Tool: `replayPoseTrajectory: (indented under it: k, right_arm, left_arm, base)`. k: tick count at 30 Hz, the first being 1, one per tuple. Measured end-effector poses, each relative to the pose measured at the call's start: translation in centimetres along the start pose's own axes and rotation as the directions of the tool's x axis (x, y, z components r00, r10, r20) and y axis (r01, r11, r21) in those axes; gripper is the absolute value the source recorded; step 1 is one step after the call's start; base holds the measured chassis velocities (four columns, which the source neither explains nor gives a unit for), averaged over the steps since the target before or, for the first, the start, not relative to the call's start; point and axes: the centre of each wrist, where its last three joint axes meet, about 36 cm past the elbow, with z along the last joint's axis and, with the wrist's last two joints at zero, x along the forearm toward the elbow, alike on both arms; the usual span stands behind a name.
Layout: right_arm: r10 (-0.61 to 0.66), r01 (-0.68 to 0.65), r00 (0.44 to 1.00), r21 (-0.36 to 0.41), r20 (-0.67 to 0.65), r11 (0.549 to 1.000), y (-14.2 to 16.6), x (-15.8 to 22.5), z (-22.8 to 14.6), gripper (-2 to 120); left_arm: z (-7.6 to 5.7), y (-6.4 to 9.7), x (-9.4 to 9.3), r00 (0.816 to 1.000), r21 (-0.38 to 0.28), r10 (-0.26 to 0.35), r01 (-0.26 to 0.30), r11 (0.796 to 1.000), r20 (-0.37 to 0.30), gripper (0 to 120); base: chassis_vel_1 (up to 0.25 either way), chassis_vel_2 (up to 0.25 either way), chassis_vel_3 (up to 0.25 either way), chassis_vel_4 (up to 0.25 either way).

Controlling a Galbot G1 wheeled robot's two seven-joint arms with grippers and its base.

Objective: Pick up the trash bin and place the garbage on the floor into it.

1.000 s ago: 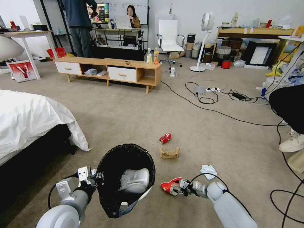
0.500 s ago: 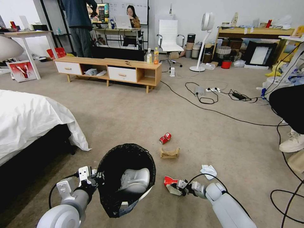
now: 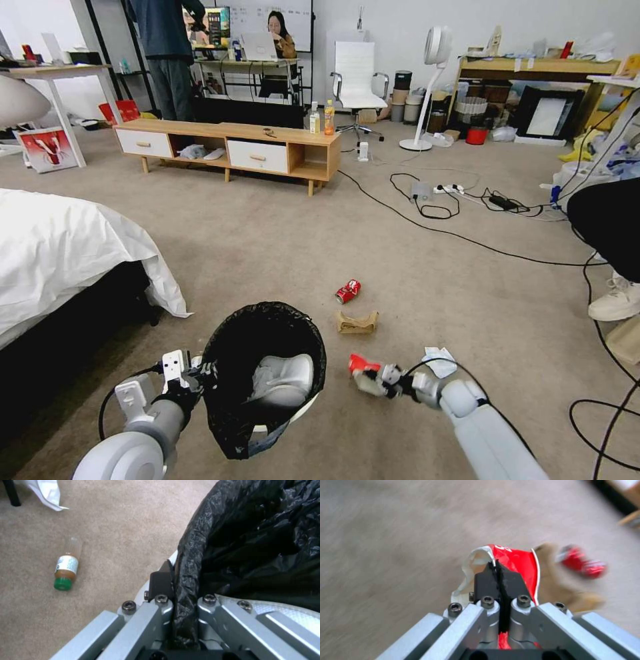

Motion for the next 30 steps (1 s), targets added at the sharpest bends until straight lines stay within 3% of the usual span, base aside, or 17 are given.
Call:
replayPoseTrajectory:
  k: [8, 10, 16, 18, 20, 22, 30]
  right_arm:
    - [0.186, -0.185, 0.972, -0.023, 0.140, 0.983, -2.7, 4.9, -3.2, 0]
    - [0.274, -0.276, 0.939, -0.021, 0.208, 0.961, -4.9, 7.8, -5.9, 0]
    - [0.358, -0.367, 0.887, -0.026, 0.292, 0.930, -6.9, 10.8, -9.6, 0]
    - [0.401, -0.411, 0.832, -0.059, 0.384, 0.910, -7.8, 12.2, -13.6, 0]
    - [0.404, -0.415, 0.818, -0.066, 0.410, 0.907, -7.9, 12.6, -14.8, 0]
    - [0.387, -0.398, 0.765, -0.095, 0.515, 0.913, -7.7, 13.6, -19.7, 0]
    - [0.297, -0.252, 0.683, -0.166, 0.667, 0.953, -4.9, 14.2, -26.8, 0]
  left_arm:
    - [-0.6, -0.2, 0.0, 1.000, 0.000, -0.006, 0.006, 1.000, 0.008, 3]
    - [-1.0, -0.3, 0.3, 1.000, -0.003, -0.007, 0.007, 1.000, 0.013, 3]
    - [-1.4, -0.2, 0.5, 1.000, -0.009, -0.010, 0.010, 1.000, 0.017, 3]
    - [-1.5, -0.1, 0.5, 1.000, -0.015, -0.011, 0.011, 1.000, 0.017, 3]
    - [-1.6, -0.1, 0.5, 1.000, -0.016, -0.011, 0.011, 1.000, 0.018, 3]
    - [-1.7, -0.2, 0.3, 1.000, -0.016, -0.012, 0.012, 1.000, 0.018, 3]
    - [-1.5, -0.3, 0.0, 1.000, -0.016, -0.010, 0.010, 1.000, 0.009, 3]
  base:
    - [0.000, 0.000, 0.000, 0.000]
    - [0.000, 0.000, 0.000, 0.000]
    - [0.000, 0.000, 0.000, 0.000]
    - [0.000, 0.000, 0.000, 0.000]
    - [0.000, 0.000, 0.000, 0.000]
    - [0.000, 0.000, 0.000, 0.000]
    - [0.000, 0.000, 0.000, 0.000]
